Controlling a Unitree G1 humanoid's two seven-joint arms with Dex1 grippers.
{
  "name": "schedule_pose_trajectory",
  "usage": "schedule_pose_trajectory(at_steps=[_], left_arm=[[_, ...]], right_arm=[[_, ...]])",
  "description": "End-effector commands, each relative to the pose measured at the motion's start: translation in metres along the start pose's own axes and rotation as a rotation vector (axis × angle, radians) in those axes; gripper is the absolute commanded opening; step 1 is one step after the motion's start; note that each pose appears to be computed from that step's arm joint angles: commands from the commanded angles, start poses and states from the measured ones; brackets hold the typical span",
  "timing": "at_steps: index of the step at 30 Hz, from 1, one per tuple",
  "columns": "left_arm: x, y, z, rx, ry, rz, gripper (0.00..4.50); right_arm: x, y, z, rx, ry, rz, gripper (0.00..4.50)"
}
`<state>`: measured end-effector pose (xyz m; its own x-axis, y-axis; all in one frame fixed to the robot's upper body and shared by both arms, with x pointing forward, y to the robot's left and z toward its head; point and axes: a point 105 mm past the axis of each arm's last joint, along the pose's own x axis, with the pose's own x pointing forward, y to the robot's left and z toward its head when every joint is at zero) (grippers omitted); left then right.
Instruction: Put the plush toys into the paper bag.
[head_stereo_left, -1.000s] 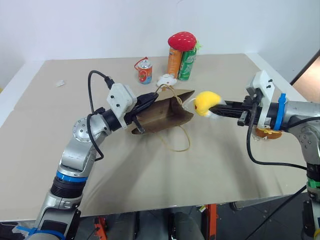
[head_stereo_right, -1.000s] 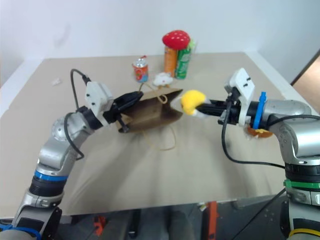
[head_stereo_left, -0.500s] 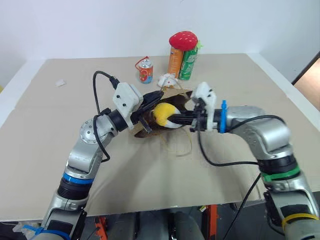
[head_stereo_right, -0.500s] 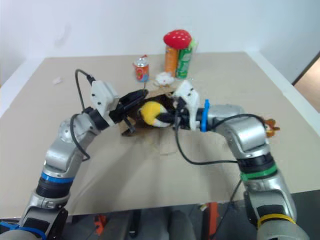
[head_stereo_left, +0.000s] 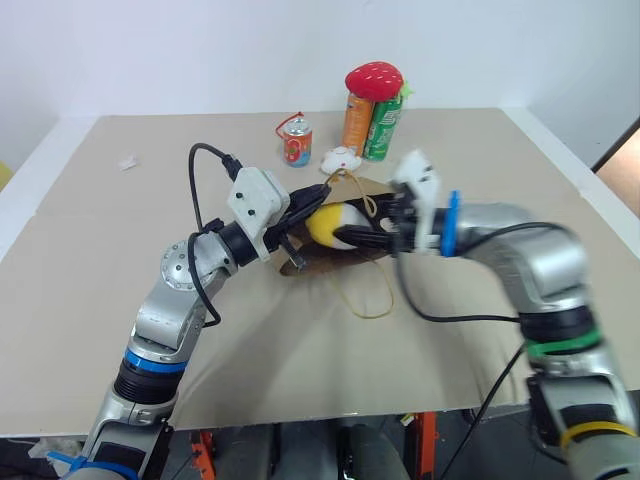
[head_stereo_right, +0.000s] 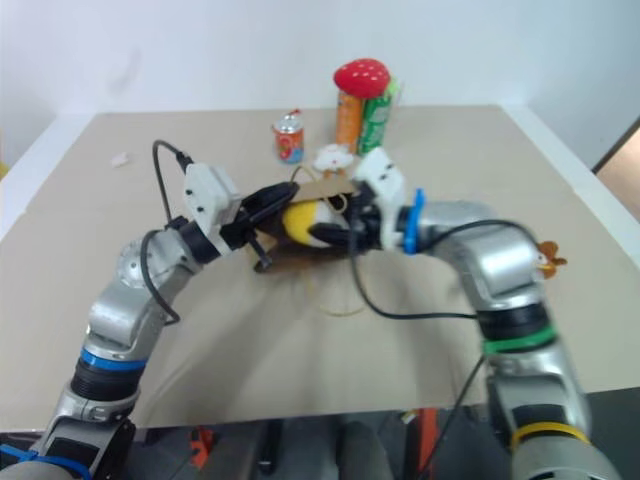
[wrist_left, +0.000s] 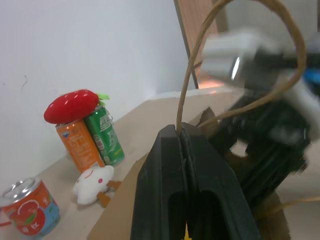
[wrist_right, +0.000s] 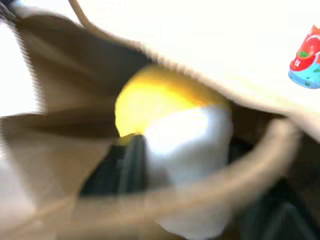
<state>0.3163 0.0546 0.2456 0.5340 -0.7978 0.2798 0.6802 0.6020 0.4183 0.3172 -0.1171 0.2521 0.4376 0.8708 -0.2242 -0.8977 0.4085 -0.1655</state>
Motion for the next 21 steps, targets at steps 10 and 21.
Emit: schedule_pose_trajectory(at_steps=[10, 21], left_arm=[[-0.002, 0.003, 0.006, 0.029, -0.016, -0.009, 0.00], [-0.001, 0.000, 0.008, 0.026, -0.021, -0.004, 0.00]], right_arm=[[-0.114, -0.091, -0.042, -0.008, 0.208, -0.706, 4.42], [-0.158, -0.111, -0.076, 0.049, 0.183, -1.381, 4.42]])
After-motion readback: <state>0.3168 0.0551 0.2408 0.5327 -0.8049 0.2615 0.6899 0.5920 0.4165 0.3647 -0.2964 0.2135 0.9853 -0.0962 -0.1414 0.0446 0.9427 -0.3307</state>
